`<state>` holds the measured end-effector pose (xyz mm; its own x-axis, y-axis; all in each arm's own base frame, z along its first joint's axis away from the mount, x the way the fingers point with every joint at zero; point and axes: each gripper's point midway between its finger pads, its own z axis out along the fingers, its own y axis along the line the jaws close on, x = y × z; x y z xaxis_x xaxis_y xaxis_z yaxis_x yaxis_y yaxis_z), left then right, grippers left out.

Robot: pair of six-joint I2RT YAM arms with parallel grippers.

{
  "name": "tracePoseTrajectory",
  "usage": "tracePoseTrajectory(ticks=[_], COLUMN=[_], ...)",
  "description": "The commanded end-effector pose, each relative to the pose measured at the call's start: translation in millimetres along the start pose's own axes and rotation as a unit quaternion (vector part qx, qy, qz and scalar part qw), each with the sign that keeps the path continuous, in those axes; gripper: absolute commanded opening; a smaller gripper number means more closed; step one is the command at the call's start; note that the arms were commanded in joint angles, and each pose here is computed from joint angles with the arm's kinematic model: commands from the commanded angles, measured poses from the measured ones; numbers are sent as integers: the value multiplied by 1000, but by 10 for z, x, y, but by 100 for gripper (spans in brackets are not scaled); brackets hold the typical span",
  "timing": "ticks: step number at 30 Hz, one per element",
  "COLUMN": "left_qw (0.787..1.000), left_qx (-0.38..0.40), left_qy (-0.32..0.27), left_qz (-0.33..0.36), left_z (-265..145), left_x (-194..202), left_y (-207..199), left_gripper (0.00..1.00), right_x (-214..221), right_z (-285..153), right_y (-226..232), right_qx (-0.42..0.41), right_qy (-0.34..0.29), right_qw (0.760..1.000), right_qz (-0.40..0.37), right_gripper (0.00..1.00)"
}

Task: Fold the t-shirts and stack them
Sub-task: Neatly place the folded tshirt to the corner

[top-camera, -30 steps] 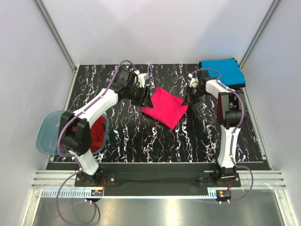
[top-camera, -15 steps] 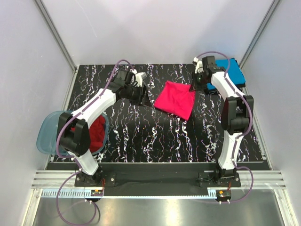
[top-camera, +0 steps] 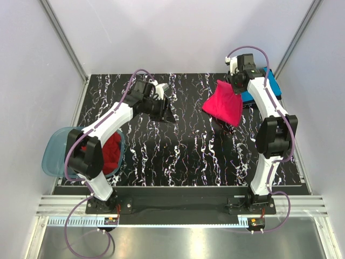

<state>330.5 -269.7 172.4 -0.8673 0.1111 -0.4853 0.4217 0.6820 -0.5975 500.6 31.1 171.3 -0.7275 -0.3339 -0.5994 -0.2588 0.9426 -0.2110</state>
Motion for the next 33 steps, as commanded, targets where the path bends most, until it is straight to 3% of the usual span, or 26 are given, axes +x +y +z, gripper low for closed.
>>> tracePoseTrajectory(ticks=[1, 7, 18, 26, 30, 33], left_qw=[999, 999, 999, 998, 998, 998], left_qx=[29, 32, 38, 46, 46, 48], left_qy=[-27, -26, -22, -28, -30, -30], left_qz=[17, 16, 7, 11, 12, 12], left_z=[-121, -120, -88, -130, -135, -140], left_x=[-103, -101, -80, -95, -100, -102], left_y=[-193, -203, -201, -254, -254, -264], left_gripper=[53, 52, 51, 52, 52, 52], right_x=[-328, -486, -877, -925, -837, -964], right_z=[-339, -433, -535, -384, -210, -206], right_y=[-416, -740, -1256, -1469, -1715, -1825], right_qx=[70, 120, 168, 158, 185, 180], right_qy=[-44, -60, -97, -108, -78, -108], right_qw=[995, 983, 962, 959, 956, 955], right_qz=[-54, -127, -190, -211, -214, -208], right_gripper=[0, 0, 0, 0, 0, 0])
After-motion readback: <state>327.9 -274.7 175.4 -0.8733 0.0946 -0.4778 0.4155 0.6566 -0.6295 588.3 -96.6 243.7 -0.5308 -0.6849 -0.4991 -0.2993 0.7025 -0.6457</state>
